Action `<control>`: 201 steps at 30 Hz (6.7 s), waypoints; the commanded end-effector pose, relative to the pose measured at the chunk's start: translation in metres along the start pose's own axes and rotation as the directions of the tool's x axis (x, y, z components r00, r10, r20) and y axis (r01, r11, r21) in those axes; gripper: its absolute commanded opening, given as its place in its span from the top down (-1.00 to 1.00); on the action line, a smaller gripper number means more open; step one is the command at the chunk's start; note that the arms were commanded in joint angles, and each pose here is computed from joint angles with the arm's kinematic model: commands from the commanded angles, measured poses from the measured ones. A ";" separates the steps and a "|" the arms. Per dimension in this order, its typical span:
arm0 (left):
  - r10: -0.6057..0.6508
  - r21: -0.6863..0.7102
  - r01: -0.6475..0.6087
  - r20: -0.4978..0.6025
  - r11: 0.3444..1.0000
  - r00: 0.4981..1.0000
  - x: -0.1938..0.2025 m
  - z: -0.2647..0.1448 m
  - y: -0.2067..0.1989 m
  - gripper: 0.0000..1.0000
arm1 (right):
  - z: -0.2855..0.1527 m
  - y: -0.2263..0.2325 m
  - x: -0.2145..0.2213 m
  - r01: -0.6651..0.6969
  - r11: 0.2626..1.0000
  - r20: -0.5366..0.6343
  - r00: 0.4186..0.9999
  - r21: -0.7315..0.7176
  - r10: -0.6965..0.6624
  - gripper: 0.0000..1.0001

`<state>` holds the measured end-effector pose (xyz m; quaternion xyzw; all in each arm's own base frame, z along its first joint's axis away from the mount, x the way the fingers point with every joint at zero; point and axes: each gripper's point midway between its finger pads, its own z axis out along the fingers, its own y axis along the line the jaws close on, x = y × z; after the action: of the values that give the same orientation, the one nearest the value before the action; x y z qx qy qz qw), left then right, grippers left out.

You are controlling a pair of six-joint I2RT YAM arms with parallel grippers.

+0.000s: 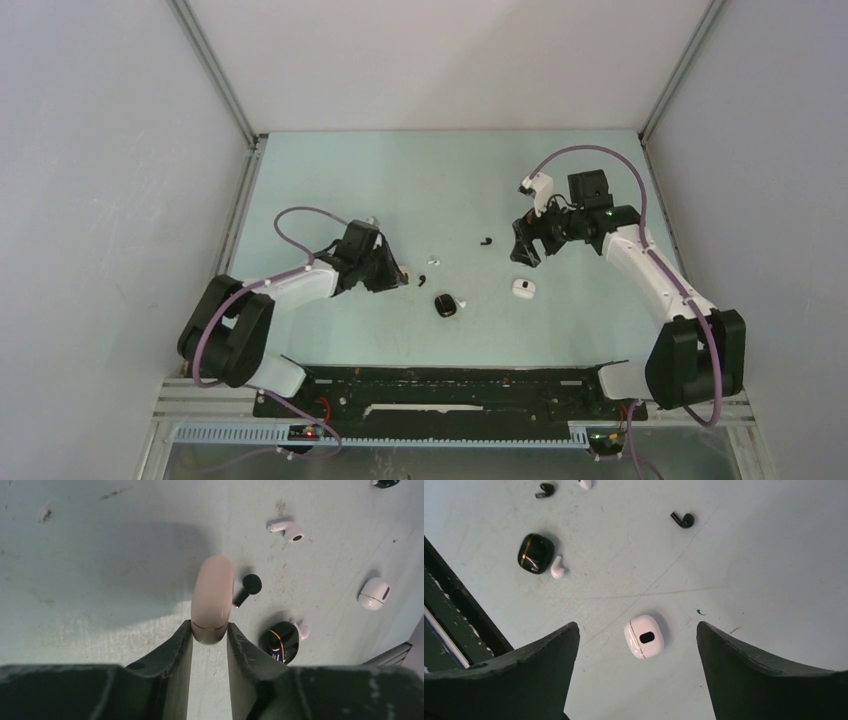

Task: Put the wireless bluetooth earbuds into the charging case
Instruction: Place the charging case with the earbuds at the center of the board, then pick up the charging case from the center of the board, then pass from the right arm to the left, then pass from the left arm to the right

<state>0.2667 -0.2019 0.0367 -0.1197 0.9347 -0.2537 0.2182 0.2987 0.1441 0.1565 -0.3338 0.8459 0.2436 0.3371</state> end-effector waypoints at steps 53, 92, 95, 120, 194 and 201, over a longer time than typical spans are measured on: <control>0.104 0.090 -0.189 0.576 0.978 0.811 -0.049 -0.160 -0.028 -0.04 | 0.165 0.126 0.065 0.794 0.477 -0.065 0.491 -0.376 -0.869 -0.43; 0.085 0.397 -0.288 0.457 0.871 0.886 -0.021 -0.120 -0.086 -0.04 | 0.095 0.151 -0.016 0.621 0.697 0.046 0.757 -0.357 -0.652 0.38; 0.121 0.495 -0.331 0.409 0.803 0.904 -0.010 -0.123 -0.114 -0.07 | 0.083 0.161 -0.020 0.633 0.693 0.074 0.754 -0.346 -0.652 0.36; 0.152 0.652 -0.232 0.177 0.722 0.972 0.020 -0.104 -0.161 0.09 | 0.069 0.163 -0.033 0.660 0.697 0.112 0.744 -0.281 -0.659 0.34; 0.283 0.480 -0.874 0.830 0.077 0.480 0.113 -0.117 -0.192 0.38 | 0.000 0.186 0.017 0.424 0.727 -0.037 0.851 -0.541 -0.523 0.50; 0.311 0.464 -0.884 0.832 0.062 0.459 0.117 -0.110 -0.188 0.22 | -0.001 0.187 0.016 0.459 0.725 -0.038 0.832 -0.515 -0.554 0.55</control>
<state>0.1335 -0.3465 0.1644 0.3692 0.5222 -0.5291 0.5577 0.1421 0.2521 0.1599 -0.6375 0.6764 0.3304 0.1642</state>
